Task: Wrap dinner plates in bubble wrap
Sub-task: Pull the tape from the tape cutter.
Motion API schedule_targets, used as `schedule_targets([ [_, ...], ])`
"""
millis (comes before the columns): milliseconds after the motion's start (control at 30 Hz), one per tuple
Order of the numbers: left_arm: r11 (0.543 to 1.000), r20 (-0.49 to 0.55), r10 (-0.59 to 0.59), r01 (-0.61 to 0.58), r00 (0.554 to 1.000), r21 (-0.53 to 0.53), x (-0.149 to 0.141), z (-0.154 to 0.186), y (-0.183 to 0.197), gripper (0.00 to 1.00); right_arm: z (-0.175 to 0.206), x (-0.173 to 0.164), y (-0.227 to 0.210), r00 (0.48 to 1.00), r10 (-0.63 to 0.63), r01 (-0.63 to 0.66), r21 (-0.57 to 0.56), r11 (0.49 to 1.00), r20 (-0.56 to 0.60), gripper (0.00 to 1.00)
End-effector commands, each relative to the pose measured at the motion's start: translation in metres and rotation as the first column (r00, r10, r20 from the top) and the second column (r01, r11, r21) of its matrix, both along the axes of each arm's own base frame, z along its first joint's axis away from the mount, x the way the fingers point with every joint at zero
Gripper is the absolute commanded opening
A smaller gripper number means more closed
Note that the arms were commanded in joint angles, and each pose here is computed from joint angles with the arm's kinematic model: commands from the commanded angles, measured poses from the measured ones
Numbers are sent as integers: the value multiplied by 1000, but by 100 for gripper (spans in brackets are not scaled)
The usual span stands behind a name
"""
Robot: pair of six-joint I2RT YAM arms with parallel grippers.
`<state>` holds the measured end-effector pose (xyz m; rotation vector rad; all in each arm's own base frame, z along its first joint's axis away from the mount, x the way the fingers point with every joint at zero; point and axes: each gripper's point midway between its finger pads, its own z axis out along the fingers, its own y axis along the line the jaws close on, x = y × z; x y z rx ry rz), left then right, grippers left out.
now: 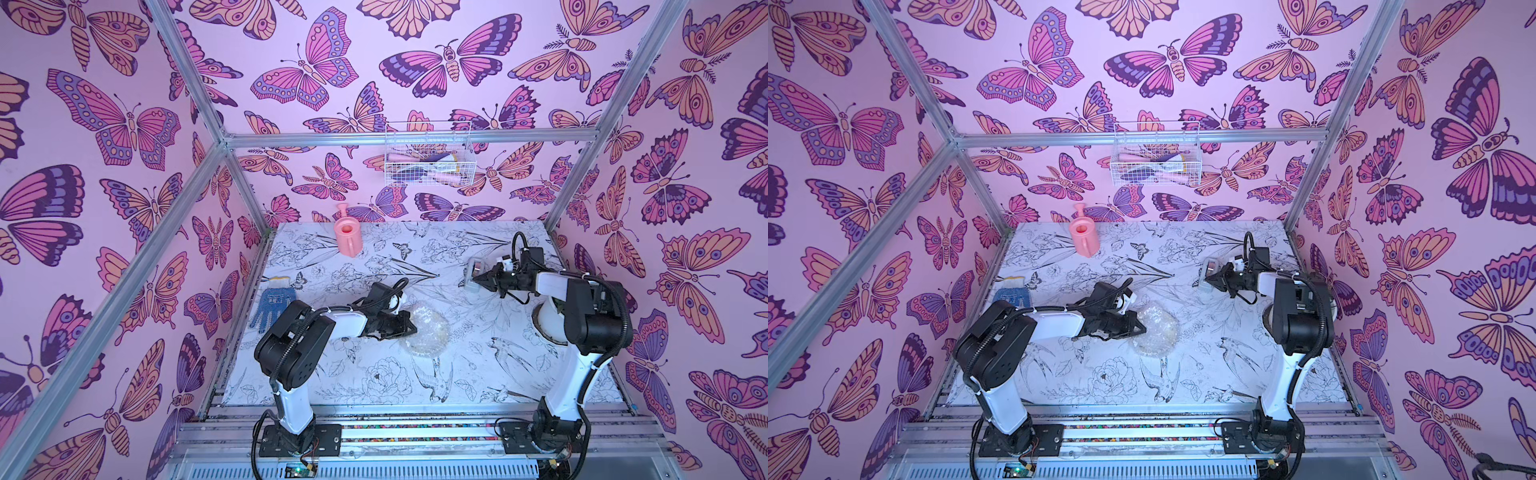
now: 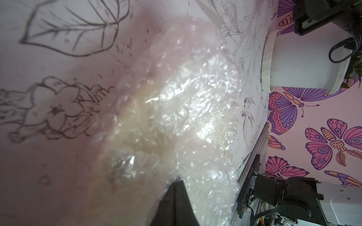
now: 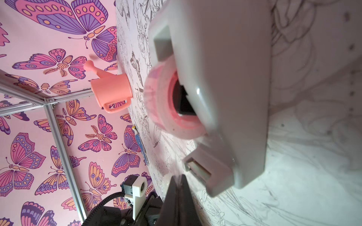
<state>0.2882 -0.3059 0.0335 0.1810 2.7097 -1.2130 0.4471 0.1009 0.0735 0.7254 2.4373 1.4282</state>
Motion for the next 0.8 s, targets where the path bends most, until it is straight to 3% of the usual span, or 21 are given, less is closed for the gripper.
schedule_targets([
  [0,988,-137,38,-17,990,154,-29,-42,31,0,27,-14,16,999,41,-43,84,996,25,0],
  [267,988,-141,38,-15,989,154,-30,-43,32,0,27,-44,22,999,50,-50,88,995,-1,0],
  [767,988,-143,35,-12,989,155,-33,-43,34,0,-19,-125,38,987,83,-72,79,994,-137,0],
])
